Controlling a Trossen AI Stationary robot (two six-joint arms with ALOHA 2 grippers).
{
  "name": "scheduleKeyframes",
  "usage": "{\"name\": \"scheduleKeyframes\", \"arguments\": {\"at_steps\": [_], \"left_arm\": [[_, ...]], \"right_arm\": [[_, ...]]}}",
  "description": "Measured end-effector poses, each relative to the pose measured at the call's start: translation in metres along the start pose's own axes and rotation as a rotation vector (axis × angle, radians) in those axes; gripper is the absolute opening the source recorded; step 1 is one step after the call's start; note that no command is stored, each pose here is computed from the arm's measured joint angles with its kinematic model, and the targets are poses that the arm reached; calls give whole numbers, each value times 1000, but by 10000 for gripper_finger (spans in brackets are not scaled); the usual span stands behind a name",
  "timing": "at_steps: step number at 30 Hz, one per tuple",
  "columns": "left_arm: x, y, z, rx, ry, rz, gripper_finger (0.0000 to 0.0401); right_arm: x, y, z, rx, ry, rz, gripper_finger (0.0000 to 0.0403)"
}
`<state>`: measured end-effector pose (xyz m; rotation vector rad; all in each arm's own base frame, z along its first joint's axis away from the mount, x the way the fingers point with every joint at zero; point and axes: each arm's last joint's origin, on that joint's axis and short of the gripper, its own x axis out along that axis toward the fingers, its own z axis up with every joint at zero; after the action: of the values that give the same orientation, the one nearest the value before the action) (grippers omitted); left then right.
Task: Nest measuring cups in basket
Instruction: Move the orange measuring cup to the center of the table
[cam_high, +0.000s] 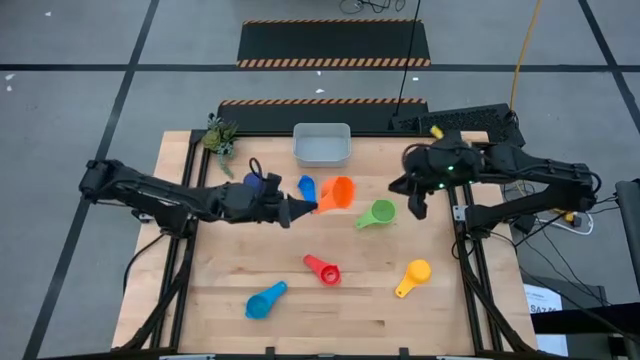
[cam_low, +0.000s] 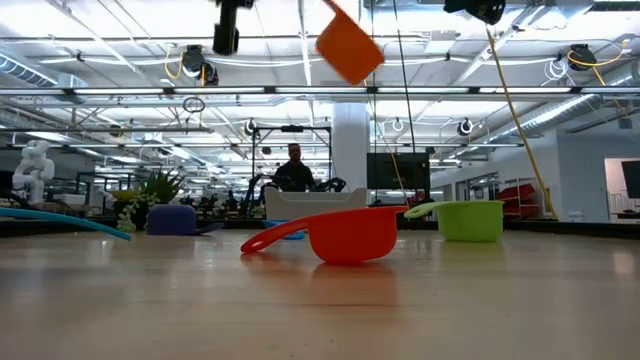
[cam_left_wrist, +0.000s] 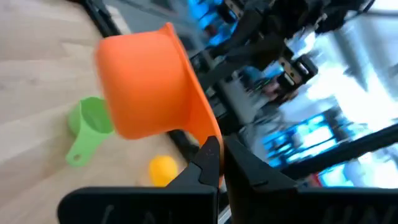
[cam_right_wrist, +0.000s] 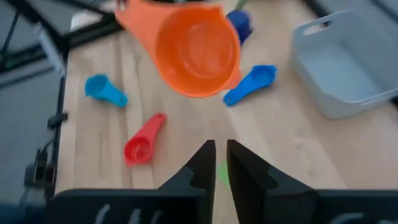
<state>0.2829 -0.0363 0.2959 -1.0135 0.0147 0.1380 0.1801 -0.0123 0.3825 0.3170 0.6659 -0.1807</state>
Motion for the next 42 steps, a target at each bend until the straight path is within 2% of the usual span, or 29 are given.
{"name": "scheduleKeyframes", "arguments": {"at_steps": [2,7,16,24,32,38,42], "left_arm": [[-2,15,-7,-50,-20,-22,6],[-12,51,-27,-127,-56,46,6],[-22,69,-45,-169,-67,113,7],[-12,91,-61,-191,-52,217,7],[7,103,-76,-243,-84,127,6],[16,127,-101,-305,-45,188,15],[19,133,-107,-325,-80,180,11]], "right_arm": [[-8,-2,-1,31,-35,-27,41],[-24,-4,-4,86,-94,-43,45],[-29,-5,-5,51,-113,-58,45],[-24,-4,-4,-35,-96,-67,45],[-24,-4,-5,-69,-89,-67,45],[-24,-5,-7,-114,-64,-75,45],[-24,-5,-8,-120,-56,-77,45]]}}
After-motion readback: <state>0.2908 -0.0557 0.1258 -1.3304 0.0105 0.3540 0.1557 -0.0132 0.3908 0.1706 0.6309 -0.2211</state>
